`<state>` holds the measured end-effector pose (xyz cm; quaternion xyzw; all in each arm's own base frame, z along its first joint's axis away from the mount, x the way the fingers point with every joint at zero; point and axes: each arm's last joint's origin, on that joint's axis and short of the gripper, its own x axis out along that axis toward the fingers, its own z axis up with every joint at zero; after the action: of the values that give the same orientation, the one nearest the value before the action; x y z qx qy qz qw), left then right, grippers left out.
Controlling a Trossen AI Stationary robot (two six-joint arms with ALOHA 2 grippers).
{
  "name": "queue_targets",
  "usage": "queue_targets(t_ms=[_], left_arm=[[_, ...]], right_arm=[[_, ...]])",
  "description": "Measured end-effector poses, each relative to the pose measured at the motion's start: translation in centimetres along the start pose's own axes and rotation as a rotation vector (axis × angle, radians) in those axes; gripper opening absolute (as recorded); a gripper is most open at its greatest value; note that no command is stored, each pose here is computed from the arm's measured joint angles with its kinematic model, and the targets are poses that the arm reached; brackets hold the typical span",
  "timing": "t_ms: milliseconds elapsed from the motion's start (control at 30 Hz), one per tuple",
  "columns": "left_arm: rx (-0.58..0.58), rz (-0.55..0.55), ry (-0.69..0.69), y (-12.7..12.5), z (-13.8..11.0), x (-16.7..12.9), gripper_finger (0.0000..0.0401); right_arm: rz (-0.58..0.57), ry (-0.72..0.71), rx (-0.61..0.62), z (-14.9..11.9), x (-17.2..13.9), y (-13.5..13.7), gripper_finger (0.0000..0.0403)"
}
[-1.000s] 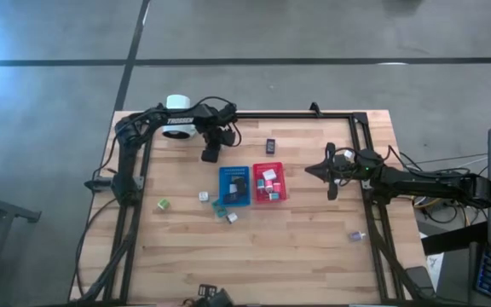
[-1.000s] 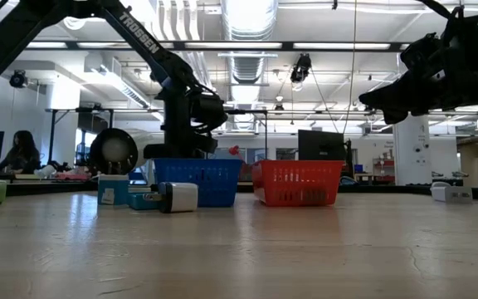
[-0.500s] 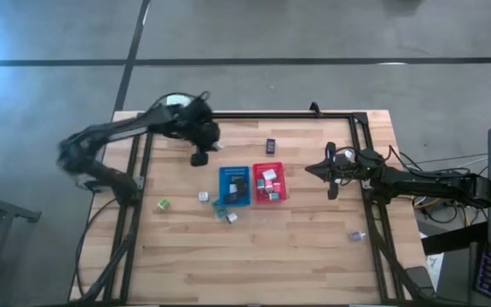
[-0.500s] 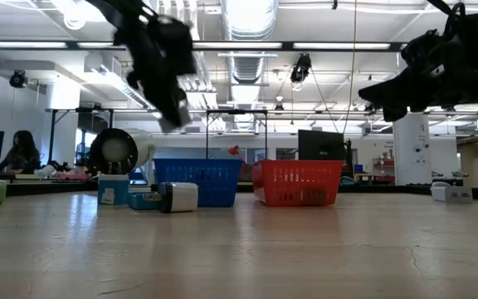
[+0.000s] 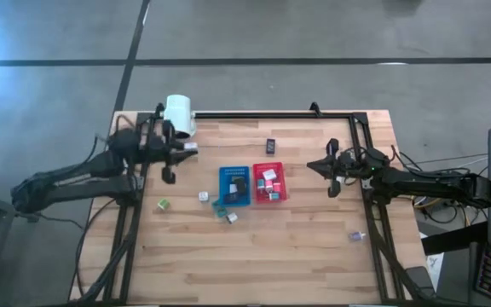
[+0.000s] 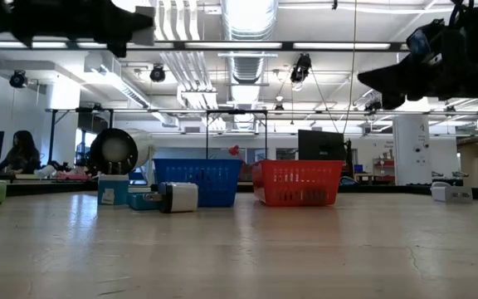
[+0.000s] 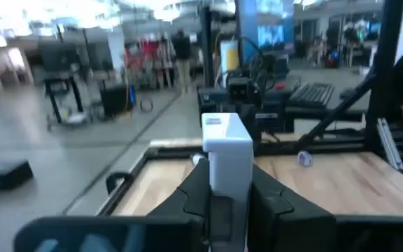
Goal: Pick & Place Office items
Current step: Put the white digital clock into the blue bin
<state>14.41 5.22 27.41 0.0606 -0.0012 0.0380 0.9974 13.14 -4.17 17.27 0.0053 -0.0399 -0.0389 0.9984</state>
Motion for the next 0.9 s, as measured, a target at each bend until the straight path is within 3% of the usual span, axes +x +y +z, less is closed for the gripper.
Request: queue_targets(t_ms=[200, 400, 600, 900], left_arm=[[0.005, 0.008, -0.076, -1.1, -2.2, -2.3, 0.005], [-0.008, -0.006, -0.093, -1.7, -4.3, -3.4, 0.005], [-0.043, 0.002, -0.157, -1.9, -4.0, -4.2, 0.005], [0.002, 0.002, -0.109, -2.3, -4.7, -4.9, 0.005]], right_arm=[[-0.004, -0.109, -0.019, 1.1, -0.1, 0.0, 0.0008], [-0.026, -0.105, -0.032, 1.0, 0.0, 0.0, 0.0008], [-0.06, -0.093, -0.041, 0.8, 0.1, -0.2, 0.0008], [-0.086, -0.087, -0.025, 0.7, 0.1, -0.3, 0.0008]])
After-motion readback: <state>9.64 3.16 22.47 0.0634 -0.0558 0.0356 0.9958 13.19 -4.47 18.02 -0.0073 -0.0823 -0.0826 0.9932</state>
